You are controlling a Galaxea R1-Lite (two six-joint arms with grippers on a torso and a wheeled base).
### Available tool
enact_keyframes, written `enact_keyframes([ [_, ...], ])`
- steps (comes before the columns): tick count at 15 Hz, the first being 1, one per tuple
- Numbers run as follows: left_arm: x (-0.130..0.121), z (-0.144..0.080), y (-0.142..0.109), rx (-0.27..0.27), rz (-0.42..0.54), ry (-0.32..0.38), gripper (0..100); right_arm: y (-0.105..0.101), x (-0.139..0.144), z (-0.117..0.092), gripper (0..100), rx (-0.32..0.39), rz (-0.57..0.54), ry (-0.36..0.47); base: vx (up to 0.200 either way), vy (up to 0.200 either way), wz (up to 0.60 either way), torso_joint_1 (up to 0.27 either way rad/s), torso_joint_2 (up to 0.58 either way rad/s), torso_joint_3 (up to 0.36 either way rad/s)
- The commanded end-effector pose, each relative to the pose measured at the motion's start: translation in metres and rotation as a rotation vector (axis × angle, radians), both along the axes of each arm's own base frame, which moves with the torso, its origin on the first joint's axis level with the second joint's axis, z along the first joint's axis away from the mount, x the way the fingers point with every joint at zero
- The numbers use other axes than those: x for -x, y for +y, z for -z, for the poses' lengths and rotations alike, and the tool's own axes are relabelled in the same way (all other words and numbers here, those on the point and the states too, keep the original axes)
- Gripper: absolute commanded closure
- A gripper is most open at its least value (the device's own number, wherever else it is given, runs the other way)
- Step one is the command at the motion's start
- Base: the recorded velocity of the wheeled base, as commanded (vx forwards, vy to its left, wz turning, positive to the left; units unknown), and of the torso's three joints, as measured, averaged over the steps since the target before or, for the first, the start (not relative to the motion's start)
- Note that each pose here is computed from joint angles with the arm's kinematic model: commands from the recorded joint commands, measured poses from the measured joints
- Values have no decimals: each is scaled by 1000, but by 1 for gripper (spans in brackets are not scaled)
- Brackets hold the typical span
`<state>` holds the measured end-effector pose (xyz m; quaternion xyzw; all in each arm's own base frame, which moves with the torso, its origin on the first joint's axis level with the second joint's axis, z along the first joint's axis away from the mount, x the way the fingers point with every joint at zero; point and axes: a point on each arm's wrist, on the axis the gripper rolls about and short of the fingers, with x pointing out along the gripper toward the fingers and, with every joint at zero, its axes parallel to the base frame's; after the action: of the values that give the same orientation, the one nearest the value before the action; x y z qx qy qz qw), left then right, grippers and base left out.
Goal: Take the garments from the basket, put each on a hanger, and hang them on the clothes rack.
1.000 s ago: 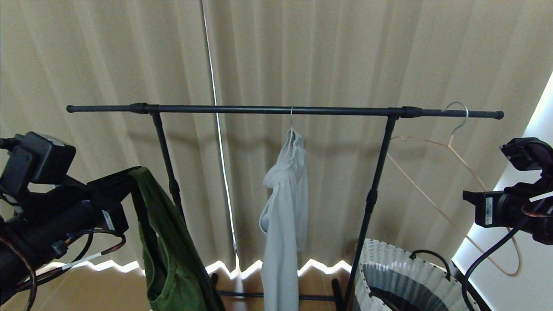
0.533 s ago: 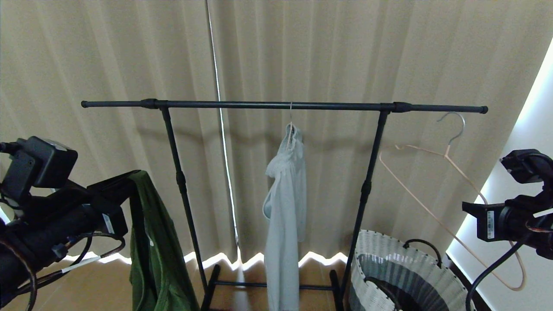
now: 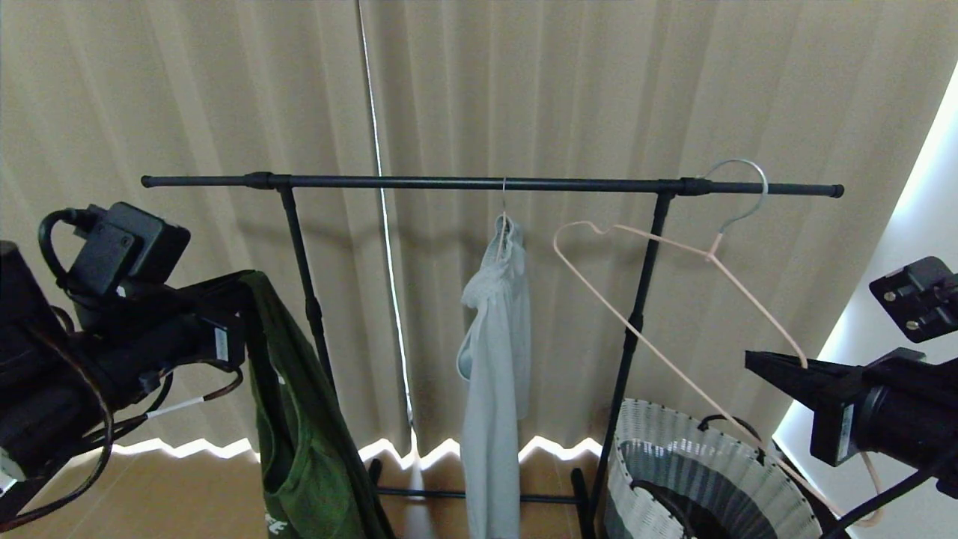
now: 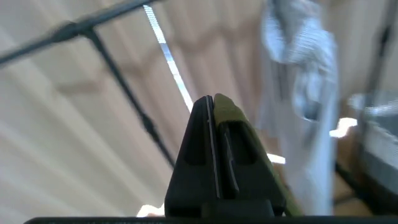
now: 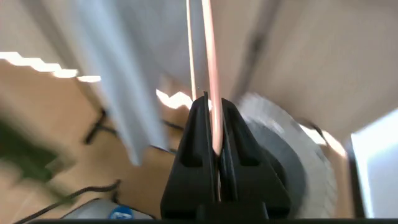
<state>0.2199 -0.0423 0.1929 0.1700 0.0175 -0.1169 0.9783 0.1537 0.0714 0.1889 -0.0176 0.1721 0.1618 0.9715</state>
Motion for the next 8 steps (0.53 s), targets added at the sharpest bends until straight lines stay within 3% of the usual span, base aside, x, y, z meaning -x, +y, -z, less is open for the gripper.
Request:
enact_keyframes([
  [1,-24,-17,-15,-22,-25,72,100,24,-12,6,100,-18,-103,-9,0,0,0,0,0,0],
  [3,-30,-33,-25,-27,-48,144,100,46,-22,13,100,-70,-177,-33,0,0,0,0,0,0],
  [5,-38,-45,-34,12,-61,186,100,64,-20,13,100,-119,-241,-43,0,0,0,0,0,0],
  [8,-76,-52,-51,102,-209,199,100,82,-1,12,100,-141,-353,-44,0,0,0,0,0,0],
])
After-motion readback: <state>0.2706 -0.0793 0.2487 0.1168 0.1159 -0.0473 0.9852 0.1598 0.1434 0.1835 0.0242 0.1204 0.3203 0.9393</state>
